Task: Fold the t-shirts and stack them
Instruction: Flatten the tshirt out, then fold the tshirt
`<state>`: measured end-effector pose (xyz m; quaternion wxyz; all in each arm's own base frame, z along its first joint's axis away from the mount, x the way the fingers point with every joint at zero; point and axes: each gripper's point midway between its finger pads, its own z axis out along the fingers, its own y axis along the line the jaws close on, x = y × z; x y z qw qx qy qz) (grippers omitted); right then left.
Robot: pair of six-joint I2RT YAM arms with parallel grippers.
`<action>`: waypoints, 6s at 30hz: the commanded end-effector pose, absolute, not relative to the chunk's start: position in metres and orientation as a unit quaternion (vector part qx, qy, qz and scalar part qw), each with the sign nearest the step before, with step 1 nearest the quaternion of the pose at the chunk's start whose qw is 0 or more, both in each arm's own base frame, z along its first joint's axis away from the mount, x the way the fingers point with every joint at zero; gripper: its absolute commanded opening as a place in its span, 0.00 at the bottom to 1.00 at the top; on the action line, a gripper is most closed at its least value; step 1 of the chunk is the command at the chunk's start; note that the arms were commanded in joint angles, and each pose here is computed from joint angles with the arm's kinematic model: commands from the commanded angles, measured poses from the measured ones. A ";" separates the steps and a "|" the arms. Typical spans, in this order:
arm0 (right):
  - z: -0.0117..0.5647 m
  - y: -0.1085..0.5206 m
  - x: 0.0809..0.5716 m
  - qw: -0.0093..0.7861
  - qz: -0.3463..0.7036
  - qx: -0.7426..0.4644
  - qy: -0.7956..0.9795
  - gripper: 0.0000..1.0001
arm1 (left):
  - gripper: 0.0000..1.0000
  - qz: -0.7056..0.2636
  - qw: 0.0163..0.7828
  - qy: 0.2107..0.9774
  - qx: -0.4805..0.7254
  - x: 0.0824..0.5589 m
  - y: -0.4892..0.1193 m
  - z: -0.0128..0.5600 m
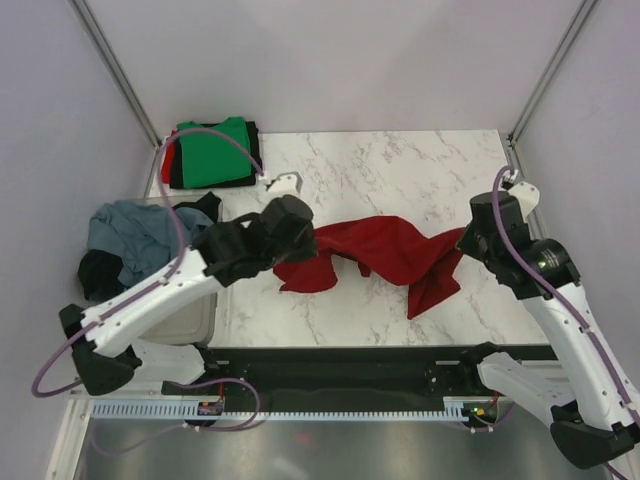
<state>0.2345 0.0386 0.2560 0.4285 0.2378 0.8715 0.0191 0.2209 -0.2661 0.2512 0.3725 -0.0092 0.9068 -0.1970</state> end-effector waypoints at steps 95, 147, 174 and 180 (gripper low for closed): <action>0.003 -0.001 0.531 0.234 -0.015 0.228 0.945 0.98 | 0.93 -0.136 0.239 0.959 -0.071 0.458 -0.205 0.034; 0.095 -0.055 0.211 0.277 0.022 0.461 0.843 0.97 | 0.73 -0.174 0.104 0.978 0.047 0.078 -0.271 0.019; 0.064 -0.068 0.199 0.257 -0.006 0.529 0.809 0.93 | 0.02 -0.194 0.244 0.950 0.031 0.141 -0.283 0.107; 0.057 -0.088 0.197 0.252 -0.043 0.554 0.792 0.89 | 0.02 -0.197 0.252 0.947 0.023 0.146 -0.271 0.122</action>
